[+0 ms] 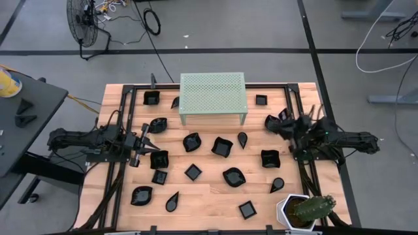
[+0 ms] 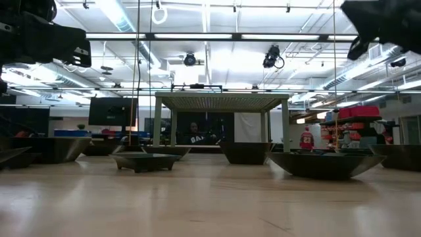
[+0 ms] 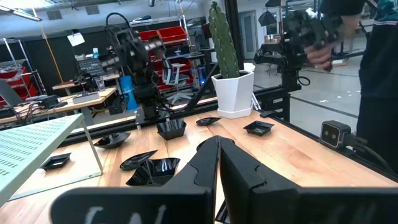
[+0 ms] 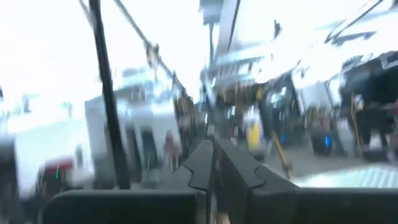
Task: Pick & Place Mini shaped plates
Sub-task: Put the square plate on the shelf
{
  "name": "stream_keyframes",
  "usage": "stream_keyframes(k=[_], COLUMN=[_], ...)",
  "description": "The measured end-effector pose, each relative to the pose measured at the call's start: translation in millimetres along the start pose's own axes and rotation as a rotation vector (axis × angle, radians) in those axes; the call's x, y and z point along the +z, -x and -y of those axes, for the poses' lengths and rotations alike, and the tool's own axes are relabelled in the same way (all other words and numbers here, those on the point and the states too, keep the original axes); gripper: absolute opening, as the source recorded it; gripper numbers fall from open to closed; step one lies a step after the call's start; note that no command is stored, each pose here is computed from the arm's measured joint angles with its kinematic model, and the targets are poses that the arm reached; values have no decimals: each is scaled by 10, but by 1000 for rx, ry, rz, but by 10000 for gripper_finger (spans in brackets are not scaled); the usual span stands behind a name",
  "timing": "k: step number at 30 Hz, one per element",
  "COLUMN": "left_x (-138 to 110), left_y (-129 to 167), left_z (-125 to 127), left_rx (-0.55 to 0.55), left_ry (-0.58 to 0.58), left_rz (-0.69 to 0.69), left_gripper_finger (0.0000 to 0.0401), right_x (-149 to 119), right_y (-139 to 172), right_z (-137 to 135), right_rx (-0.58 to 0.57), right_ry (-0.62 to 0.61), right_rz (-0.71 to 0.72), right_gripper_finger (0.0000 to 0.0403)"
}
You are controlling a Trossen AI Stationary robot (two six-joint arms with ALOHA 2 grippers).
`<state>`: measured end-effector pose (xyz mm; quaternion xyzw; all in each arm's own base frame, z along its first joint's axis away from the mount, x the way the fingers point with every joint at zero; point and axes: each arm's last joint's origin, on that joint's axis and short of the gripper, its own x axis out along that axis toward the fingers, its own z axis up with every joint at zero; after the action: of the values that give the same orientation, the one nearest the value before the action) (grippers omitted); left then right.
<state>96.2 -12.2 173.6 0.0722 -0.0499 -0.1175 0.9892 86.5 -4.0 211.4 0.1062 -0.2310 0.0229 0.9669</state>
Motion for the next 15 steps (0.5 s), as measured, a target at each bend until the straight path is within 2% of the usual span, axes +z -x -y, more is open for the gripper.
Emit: stream_keyframes(k=[6, 10, 15], left_x=[-1, 0, -1], left_y=[0, 0, 0], left_z=[0, 0, 0], left_rx=[0, 0, 0], left_ry=[0, 0, 0], left_rz=[0, 0, -1], left_gripper_finger=[23, 23, 23], right_x=[268, 504, 916], right_y=[39, 91, 75], right_z=[-41, -74, -162], right_rx=[-13, -69, -118], right_ry=[-72, -22, 26], right_rz=[299, 498, 584], right_gripper_finger=[34, 34, 27])
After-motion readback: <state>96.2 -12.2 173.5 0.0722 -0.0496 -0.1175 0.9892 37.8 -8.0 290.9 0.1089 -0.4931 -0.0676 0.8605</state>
